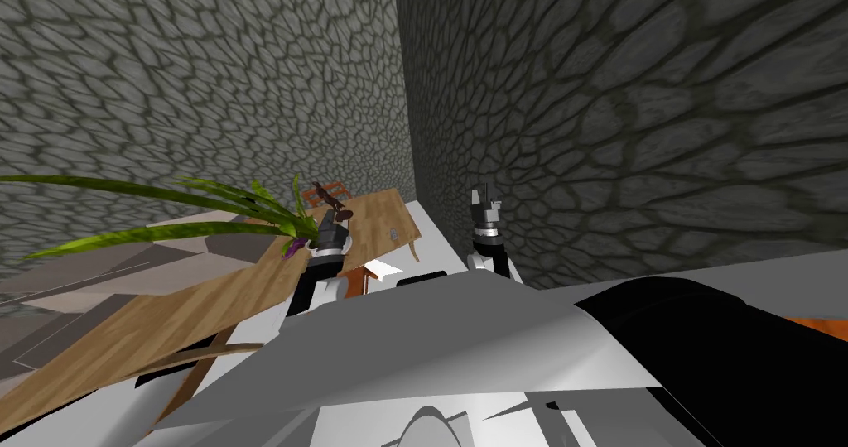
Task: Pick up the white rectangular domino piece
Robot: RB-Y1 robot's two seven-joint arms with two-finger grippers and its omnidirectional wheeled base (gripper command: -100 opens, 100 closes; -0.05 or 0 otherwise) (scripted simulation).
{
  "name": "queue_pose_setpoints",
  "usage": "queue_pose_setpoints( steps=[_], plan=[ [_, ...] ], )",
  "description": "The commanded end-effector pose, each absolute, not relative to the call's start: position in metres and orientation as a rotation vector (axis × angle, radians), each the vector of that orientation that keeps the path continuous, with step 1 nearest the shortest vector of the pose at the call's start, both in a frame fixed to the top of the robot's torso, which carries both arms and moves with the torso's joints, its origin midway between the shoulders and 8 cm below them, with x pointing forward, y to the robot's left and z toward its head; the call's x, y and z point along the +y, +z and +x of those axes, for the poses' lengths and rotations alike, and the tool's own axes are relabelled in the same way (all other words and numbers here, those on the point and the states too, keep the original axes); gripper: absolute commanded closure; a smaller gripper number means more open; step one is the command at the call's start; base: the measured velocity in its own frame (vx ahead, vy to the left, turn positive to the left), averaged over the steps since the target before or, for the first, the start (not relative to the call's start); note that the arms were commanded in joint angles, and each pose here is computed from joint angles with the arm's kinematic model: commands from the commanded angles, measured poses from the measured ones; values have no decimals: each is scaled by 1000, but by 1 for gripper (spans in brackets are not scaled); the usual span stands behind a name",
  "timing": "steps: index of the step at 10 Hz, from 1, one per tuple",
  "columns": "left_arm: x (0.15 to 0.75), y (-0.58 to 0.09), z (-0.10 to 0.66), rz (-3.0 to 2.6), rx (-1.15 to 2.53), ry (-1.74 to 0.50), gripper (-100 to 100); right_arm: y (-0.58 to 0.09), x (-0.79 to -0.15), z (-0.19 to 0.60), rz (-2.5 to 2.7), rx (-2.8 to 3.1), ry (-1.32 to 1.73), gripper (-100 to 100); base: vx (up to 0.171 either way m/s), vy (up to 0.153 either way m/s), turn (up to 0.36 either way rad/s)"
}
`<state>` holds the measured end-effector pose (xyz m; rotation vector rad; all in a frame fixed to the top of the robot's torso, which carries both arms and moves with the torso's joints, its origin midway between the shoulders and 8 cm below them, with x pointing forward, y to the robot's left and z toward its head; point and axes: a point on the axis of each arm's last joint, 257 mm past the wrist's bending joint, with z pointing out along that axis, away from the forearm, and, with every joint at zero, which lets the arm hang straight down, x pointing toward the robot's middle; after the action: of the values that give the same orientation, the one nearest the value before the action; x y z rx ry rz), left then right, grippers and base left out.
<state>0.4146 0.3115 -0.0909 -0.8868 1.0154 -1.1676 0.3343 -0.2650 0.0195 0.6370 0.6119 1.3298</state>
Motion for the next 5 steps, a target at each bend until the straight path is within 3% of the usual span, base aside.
queue_pose_setpoints(
  steps=[1, 5],
  plan=[
    [318, -108, 423, -910, 1074, -1125, -100, 20, -265, 334, 637, 612, 1330, 0, -9, 43, -154],
    [331, -146, 439, -966, 1198, -1039, -100, 20, -265, 334, 637, 612, 1330, 0, -11, 43, -128]
  ],
)
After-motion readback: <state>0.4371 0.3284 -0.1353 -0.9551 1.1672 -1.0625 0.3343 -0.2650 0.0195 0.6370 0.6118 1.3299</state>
